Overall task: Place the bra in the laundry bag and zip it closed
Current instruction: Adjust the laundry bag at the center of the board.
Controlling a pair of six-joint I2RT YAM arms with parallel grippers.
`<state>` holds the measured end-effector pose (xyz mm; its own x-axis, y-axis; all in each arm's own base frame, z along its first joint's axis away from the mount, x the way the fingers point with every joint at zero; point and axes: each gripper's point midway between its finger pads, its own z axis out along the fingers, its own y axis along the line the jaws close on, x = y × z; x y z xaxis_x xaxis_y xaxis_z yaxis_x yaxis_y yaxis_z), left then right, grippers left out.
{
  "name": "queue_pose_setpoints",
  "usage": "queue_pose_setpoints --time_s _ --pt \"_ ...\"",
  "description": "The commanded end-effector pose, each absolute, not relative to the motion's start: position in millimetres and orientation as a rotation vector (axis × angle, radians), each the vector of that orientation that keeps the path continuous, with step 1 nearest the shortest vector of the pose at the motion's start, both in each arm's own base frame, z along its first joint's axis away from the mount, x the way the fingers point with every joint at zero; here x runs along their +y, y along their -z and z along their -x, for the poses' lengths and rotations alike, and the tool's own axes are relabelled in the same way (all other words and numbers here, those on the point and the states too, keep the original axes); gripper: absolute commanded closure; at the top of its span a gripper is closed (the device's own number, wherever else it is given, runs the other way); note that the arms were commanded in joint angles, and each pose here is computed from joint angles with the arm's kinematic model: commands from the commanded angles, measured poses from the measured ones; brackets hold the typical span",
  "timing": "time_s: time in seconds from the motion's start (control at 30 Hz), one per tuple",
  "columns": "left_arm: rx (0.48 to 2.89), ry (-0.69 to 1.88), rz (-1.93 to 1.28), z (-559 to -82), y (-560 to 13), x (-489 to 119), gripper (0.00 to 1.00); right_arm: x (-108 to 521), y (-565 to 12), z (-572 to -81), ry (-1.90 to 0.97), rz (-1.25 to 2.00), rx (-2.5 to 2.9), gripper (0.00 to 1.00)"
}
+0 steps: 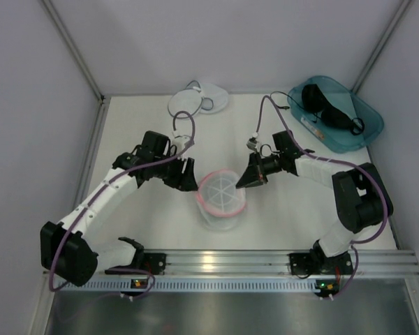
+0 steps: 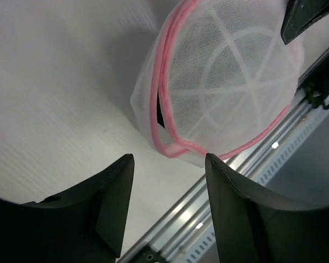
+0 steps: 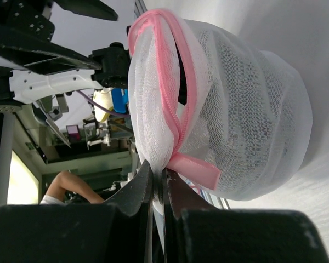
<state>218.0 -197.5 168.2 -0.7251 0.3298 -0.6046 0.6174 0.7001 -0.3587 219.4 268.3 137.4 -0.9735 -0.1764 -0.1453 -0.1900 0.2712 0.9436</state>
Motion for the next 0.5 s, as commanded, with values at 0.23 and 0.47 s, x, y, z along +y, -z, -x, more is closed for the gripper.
queue_pose_setpoints --time_s 0.23,0.47 --pt "2.371 1.339 -0.43 -208.3 -204.4 -233.5 0.47 270.5 -162.0 -227.9 -1.846 0.487 2.36 1.0" --pt "2.473 1.212 -0.286 -217.8 -173.1 -223.9 0.46 270.3 -169.3 -222.0 -1.897 0.518 2.319 1.0"
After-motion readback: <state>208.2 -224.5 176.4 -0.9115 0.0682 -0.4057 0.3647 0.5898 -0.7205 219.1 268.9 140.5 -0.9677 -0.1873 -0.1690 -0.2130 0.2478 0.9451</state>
